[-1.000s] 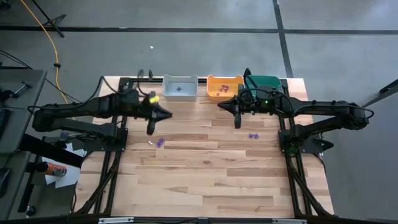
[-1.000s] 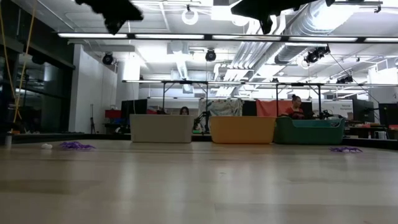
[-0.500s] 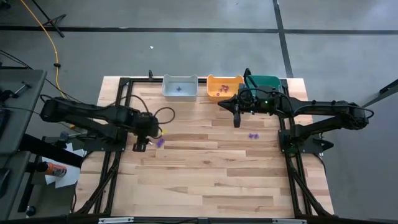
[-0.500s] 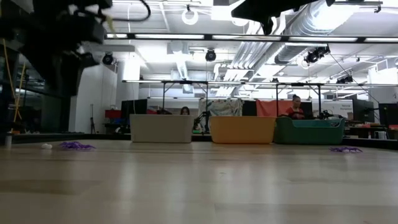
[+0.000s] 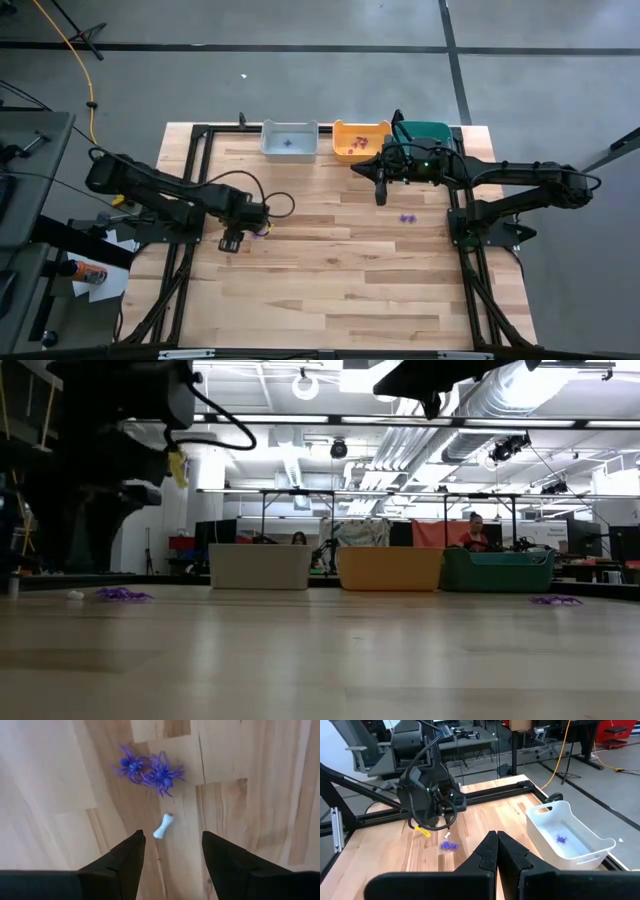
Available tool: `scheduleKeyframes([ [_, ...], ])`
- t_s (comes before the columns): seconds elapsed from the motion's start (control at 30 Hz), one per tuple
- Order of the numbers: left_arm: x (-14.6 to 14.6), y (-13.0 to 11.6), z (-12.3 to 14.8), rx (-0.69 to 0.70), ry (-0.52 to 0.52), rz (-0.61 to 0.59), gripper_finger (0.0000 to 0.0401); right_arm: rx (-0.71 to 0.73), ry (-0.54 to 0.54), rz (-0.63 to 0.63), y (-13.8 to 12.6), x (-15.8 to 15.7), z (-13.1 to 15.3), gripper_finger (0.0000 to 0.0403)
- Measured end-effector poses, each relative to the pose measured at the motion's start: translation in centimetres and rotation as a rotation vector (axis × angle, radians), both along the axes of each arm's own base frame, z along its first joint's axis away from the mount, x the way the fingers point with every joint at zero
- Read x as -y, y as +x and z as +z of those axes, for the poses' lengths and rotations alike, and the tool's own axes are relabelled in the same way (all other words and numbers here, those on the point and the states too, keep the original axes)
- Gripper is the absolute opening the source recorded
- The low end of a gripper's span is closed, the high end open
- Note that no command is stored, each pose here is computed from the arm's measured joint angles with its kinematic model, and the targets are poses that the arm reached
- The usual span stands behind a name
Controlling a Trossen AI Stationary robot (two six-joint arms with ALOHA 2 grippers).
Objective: Sort Halloween decoration
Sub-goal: Put the white bone toy into the green bin
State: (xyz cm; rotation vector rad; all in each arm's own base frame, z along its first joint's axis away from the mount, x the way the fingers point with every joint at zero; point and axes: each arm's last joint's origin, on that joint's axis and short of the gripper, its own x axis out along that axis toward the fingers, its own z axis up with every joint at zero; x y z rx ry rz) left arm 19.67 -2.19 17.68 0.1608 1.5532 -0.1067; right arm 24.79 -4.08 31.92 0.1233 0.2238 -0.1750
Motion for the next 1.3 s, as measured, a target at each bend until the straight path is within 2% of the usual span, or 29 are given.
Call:
scheduleKeyframes([
  [0.67, 0.1, 1.2, -3.9, -0.199, 0.067, 0.008, 0.0185, -0.086, 0.013, 0.000, -0.2, 0.0, -0.8, 0.0000],
  [1.3, 0.2, 1.8, -3.9, -0.158, 0.071, 0.009, 0.0185, -0.100, 0.006, 0.002, -0.3, 0.0, -0.9, 0.0000],
])
